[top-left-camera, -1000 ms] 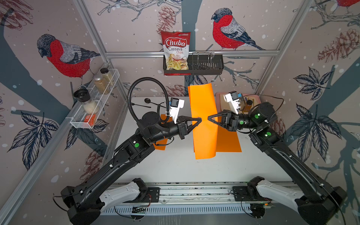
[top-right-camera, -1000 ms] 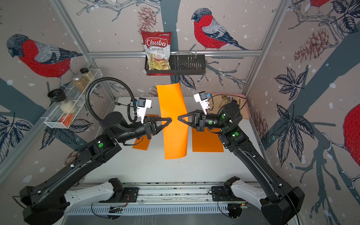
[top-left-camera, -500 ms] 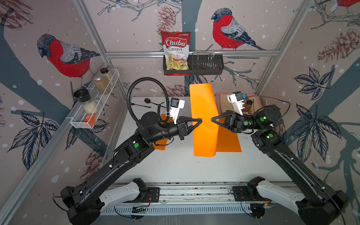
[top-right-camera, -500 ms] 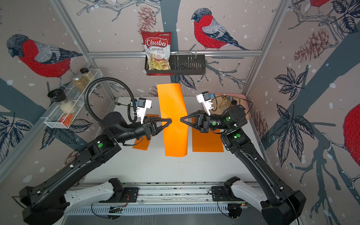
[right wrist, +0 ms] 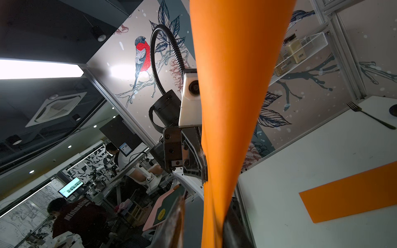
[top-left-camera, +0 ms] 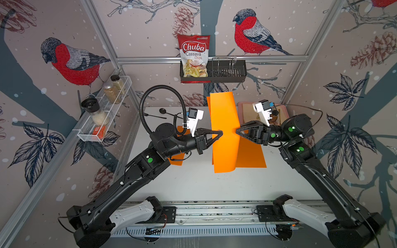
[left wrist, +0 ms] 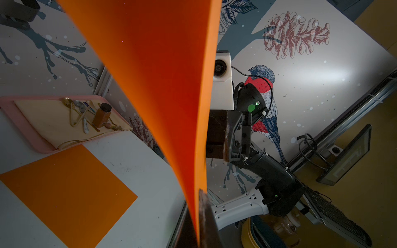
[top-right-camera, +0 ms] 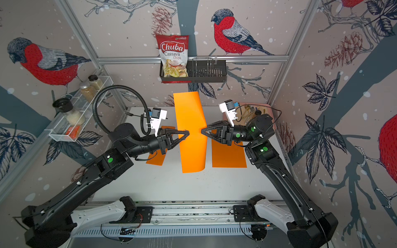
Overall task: Fold the rectangular paper in half along the long edge
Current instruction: Fold the paper.
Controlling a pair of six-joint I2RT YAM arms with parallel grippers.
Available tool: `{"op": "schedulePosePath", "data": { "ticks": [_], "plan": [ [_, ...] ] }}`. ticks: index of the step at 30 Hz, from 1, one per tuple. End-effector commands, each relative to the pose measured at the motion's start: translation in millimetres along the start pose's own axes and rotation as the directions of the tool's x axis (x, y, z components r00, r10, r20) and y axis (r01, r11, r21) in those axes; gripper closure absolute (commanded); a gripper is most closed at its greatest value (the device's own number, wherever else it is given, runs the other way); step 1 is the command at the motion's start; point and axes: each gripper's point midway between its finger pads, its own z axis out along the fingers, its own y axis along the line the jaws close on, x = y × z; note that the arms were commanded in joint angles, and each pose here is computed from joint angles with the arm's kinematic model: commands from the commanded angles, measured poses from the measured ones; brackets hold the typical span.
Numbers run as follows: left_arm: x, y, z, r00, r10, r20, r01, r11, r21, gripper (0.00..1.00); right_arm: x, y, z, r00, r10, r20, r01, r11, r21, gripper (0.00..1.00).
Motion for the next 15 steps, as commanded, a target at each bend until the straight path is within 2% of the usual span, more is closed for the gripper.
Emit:
{"op": "schedulePosePath", "data": {
  "ticks": [1,6,15],
  "plan": [
    [-8,-7,0,0.999,0.028,0.026,-0.028,0.999,0.027,1.0,2,1,4,1.0,-0.021,-0.009,0.021,1.0,-0.008,0.65],
    [-7,-5,2,0.999,0.022,0.024,-0.023,0.999,0.029,1.0,5,3,20,0.999,-0.034,-0.023,0.033,0.999,-0.029,0.64],
    [-4,-4,2,1.0,0.01,0.02,-0.01,0.999,0.036,1.0,4,3,33,0.999,-0.036,-0.02,0.035,0.998,-0.054,0.75]
  ]
}}
